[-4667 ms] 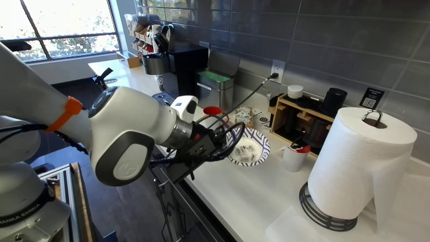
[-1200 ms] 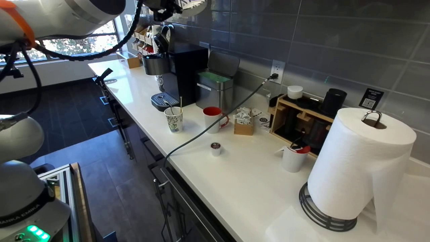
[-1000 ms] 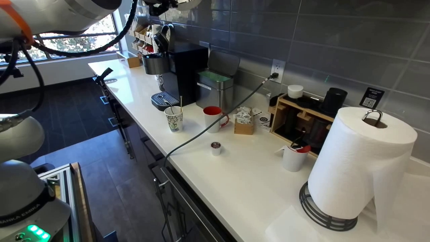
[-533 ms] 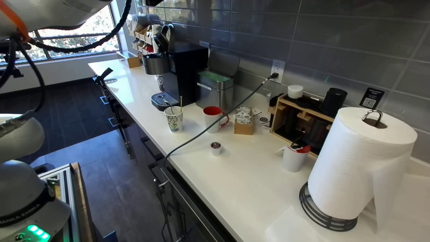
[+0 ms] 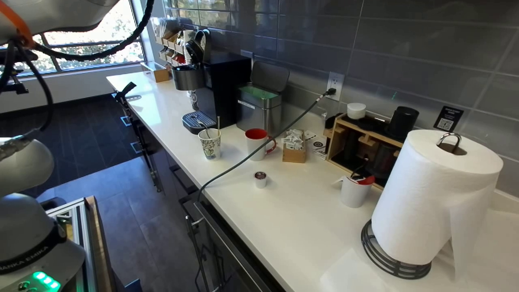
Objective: Pick up the plate on the right and put it in the cabinet
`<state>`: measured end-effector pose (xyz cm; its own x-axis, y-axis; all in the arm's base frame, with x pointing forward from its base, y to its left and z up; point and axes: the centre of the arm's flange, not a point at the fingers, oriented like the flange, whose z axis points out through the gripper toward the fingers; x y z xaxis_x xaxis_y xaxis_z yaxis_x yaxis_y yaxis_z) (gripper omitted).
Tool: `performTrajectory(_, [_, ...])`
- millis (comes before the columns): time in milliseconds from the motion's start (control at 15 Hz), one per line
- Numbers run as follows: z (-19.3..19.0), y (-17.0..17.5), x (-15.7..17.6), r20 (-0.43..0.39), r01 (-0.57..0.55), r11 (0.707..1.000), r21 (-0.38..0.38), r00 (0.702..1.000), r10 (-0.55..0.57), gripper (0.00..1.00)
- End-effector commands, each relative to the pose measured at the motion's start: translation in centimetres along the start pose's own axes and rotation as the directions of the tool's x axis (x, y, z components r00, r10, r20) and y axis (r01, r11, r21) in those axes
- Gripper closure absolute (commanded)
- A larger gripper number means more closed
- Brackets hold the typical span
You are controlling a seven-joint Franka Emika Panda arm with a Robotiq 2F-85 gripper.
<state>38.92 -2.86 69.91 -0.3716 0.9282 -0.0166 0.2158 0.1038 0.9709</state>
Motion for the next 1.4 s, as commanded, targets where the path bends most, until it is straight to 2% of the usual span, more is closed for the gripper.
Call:
performTrajectory(0, [0.0,0.0,0.0,0.000,0.000,1.000,0.000,1.000,0.000,0.97])
performTrajectory(67, [0.0,0.2,0.3,-0.009,-0.007,1.000,-0.009,1.000,0.007,0.99])
performTrajectory(400, [-0.4,5.3,2.0,-0.023,0.128,0.991,0.042,0.992,-0.127,0.99])
performTrajectory(733, [0.1,11.6,4.2,-0.023,0.288,0.952,0.105,0.958,-0.287,0.99])
performTrajectory(1133, [2.8,16.4,3.6,-0.004,0.350,0.910,0.221,0.934,-0.359,0.99])
performTrajectory(1333, [3.5,17.5,2.5,0.024,0.331,0.906,0.265,0.937,-0.349,0.99])
